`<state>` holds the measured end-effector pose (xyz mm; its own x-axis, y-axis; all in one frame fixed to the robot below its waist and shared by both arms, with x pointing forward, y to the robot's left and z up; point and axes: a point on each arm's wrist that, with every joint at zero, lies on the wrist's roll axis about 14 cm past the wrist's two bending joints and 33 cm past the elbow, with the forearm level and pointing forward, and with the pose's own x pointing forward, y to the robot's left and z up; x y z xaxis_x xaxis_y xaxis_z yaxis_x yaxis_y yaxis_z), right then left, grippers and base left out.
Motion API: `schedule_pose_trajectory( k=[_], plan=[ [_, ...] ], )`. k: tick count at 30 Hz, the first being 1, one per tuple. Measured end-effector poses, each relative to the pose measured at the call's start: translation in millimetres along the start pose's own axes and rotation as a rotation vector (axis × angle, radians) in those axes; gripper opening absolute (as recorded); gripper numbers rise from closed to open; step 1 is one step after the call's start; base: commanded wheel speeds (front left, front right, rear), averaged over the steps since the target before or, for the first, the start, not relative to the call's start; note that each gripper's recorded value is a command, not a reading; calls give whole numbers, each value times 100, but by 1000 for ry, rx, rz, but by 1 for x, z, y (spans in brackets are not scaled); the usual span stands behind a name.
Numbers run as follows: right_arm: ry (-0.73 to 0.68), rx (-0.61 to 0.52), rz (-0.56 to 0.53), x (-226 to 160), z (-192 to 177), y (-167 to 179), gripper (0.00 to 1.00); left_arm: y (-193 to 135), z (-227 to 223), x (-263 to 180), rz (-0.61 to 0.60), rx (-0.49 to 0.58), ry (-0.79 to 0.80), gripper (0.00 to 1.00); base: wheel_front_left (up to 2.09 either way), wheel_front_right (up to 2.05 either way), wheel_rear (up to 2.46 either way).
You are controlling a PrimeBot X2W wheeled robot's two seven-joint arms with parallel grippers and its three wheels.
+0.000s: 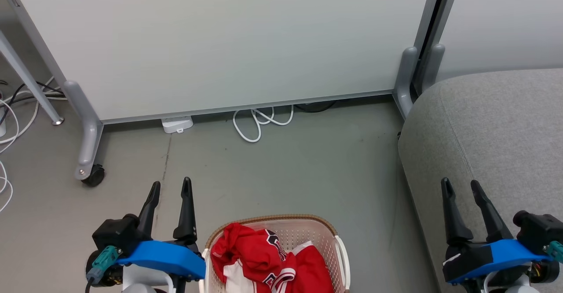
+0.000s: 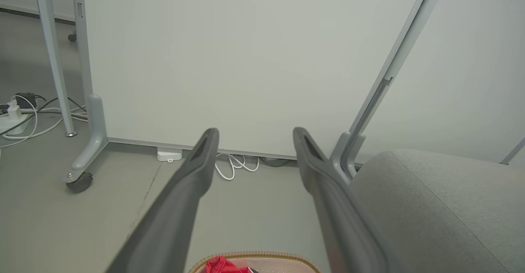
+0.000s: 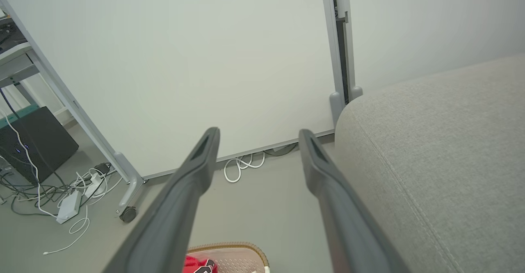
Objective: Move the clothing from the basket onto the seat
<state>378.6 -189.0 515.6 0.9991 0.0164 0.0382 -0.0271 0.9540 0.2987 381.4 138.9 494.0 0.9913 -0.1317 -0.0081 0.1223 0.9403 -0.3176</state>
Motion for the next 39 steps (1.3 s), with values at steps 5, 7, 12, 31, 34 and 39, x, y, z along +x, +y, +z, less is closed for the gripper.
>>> schedule_pose_trajectory(
  k=[5,7,12,31,34,39],
  plan=[
    [-2,-47,1,-1,1,-1,100,-2,-1,1,-6,28,-3,100,0,0,0],
    [-3,-63,2,-1,1,-1,100,-1,-3,1,-2,32,-1,100,0,0,0],
    [-10,-114,0,-2,5,-3,100,-2,-6,0,-8,51,2,100,0,0,0],
    [-21,-252,15,-4,8,-1,100,-7,-6,2,-40,144,-15,100,0,0,0],
    [-24,-274,19,-4,9,0,100,-9,-6,3,-47,163,-17,100,0,0,0],
    [-31,-306,26,-4,11,2,100,-11,-6,3,-61,193,-20,100,0,0,0]
  ],
)
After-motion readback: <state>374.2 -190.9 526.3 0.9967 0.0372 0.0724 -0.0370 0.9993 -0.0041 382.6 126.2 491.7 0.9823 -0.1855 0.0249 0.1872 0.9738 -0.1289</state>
